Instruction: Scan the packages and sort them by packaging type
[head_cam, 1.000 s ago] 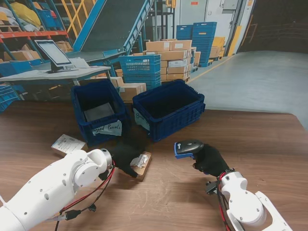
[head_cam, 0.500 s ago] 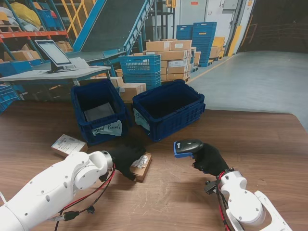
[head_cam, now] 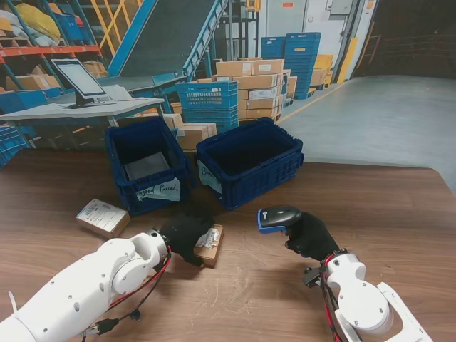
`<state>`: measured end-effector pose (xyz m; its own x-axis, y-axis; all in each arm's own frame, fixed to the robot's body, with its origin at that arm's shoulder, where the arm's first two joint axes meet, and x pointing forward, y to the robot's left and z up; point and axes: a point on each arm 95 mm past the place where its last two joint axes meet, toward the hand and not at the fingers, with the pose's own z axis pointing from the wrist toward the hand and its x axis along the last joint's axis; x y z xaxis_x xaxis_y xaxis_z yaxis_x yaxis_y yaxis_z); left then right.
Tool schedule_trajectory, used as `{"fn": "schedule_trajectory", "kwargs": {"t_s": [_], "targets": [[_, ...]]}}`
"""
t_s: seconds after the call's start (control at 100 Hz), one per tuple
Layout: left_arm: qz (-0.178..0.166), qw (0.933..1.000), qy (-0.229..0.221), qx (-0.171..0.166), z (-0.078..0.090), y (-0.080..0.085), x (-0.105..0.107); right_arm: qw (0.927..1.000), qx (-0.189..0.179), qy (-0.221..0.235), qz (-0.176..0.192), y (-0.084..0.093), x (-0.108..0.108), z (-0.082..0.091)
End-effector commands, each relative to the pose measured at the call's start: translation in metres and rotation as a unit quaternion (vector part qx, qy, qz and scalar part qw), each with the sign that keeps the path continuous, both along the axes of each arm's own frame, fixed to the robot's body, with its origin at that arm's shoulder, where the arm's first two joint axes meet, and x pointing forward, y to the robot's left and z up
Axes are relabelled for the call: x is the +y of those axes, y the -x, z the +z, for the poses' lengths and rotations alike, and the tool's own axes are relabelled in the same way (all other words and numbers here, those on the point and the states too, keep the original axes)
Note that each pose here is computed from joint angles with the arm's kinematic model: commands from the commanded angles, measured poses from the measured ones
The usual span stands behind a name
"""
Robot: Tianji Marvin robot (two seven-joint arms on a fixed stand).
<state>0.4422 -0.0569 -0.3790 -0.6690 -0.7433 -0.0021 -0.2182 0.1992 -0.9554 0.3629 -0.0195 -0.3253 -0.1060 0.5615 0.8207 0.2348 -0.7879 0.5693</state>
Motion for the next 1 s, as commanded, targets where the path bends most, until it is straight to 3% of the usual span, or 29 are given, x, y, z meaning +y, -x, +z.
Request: {"fn": "schedule_trajectory", "kwargs": {"t_s": [0.0, 0.18, 0.31, 0.77, 0.99], "targets": [[0.009, 0.9998, -0.012, 0.016, -0.015, 0.007, 0.004, 0.9999, 0.001, -0.004, 0.009, 0.001, 0.006, 0.001], [0.03, 0.9995, 0.011, 0.006, -0.008, 0.009, 0.005, 0.9999, 0.002, -0.004, 0.012, 0.001, 0.006, 0.001], [0.05, 0.9976, 0.038, 0.028, 0.001, 0.011, 0.007, 0.9999, 0.002, -0.005, 0.013, 0.001, 0.007, 0.001], [0.059, 0.9976, 0.031, 0.017, 0.039, 0.03, 0.012, 0.9999, -0.002, -0.003, 0.017, 0.0, 0.01, 0.004], [0.076, 0.9931, 0.088, 0.013, 0.054, 0.045, 0.018, 0.9998, -0.007, -0.002, 0.017, -0.001, 0.011, 0.006]]}}
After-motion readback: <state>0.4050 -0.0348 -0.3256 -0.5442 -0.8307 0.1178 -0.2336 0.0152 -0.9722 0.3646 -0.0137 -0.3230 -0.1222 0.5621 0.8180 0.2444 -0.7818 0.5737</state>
